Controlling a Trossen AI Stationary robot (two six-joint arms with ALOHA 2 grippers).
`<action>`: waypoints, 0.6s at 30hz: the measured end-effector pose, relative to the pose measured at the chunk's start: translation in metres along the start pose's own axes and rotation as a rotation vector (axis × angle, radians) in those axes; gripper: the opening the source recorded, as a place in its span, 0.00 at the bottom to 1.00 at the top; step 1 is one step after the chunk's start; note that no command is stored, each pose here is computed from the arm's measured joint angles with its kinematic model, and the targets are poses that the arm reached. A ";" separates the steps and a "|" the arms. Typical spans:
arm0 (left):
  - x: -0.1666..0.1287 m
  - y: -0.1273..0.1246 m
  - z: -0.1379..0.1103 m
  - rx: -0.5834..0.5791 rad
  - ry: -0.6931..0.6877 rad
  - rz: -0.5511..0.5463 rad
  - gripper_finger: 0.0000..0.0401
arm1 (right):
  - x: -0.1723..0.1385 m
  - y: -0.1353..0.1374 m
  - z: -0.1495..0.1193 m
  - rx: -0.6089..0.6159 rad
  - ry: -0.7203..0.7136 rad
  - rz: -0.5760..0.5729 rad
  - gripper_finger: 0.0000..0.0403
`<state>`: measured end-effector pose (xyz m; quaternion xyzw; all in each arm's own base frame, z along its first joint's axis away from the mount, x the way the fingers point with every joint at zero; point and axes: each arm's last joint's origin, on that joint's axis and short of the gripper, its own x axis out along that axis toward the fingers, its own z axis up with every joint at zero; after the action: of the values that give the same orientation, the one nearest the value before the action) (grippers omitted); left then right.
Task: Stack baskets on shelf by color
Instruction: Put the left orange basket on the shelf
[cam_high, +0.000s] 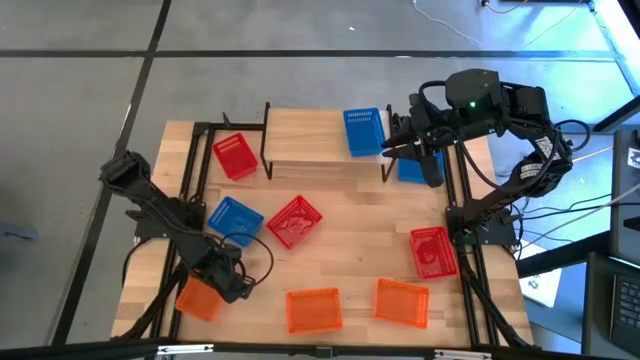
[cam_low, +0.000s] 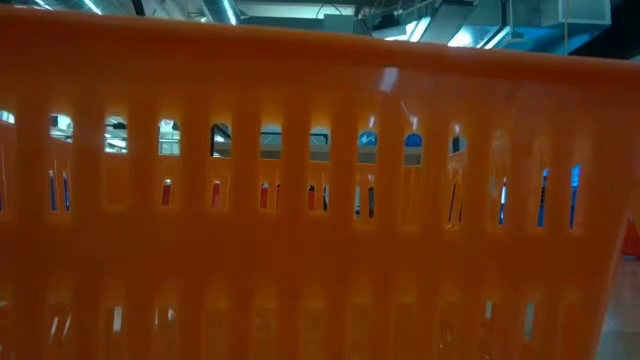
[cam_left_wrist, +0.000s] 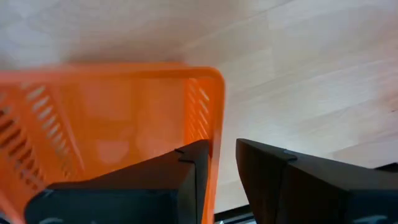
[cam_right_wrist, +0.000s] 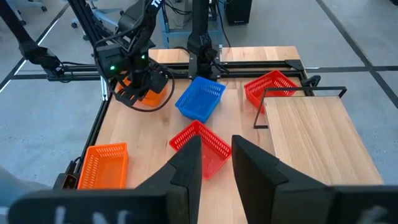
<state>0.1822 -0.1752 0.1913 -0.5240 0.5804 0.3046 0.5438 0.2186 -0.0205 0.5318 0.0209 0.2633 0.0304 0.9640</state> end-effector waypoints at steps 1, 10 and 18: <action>0.000 0.001 0.000 0.002 0.000 0.003 0.19 | 0.000 0.000 0.000 0.000 0.000 0.000 0.21; 0.000 0.004 -0.002 0.010 -0.016 0.021 0.19 | 0.000 0.000 0.000 0.000 0.000 0.001 0.21; 0.014 0.001 -0.003 0.026 -0.081 0.016 0.19 | 0.000 0.000 0.000 0.000 0.001 0.000 0.21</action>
<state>0.1824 -0.1816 0.1789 -0.4995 0.5658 0.3224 0.5714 0.2187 -0.0204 0.5317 0.0208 0.2637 0.0306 0.9639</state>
